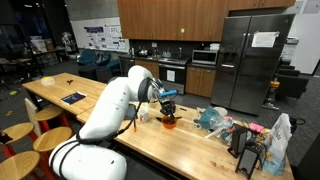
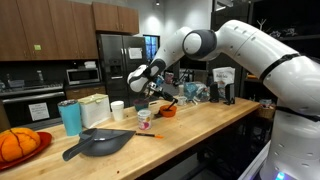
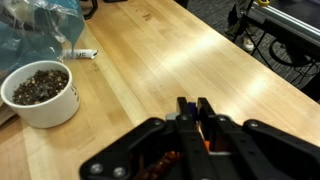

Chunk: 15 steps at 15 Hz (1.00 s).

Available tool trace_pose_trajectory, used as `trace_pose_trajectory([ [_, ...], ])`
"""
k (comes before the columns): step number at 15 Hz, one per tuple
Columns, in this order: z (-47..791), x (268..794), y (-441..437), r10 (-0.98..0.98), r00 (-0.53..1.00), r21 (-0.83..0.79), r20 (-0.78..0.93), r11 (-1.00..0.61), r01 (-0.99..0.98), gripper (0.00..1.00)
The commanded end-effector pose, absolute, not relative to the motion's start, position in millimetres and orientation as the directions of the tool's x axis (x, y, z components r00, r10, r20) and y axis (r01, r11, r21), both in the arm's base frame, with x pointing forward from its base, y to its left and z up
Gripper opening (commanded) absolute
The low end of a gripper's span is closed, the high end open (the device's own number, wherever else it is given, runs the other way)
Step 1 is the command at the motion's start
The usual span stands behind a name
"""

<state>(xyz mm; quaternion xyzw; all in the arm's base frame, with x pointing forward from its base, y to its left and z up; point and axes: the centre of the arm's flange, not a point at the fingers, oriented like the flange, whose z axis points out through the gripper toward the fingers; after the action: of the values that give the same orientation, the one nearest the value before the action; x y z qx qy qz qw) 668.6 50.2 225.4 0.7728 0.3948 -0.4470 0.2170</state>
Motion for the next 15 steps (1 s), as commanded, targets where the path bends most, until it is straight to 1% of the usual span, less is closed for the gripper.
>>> trace_pose_trajectory([
  [1,225.9,669.8,59.2,0.430,0.265,-0.040,-0.863,-0.582,0.812,0.04],
  [15,248.1,646.8,39.0,0.391,0.267,-0.046,-0.881,-0.632,0.774,0.04],
])
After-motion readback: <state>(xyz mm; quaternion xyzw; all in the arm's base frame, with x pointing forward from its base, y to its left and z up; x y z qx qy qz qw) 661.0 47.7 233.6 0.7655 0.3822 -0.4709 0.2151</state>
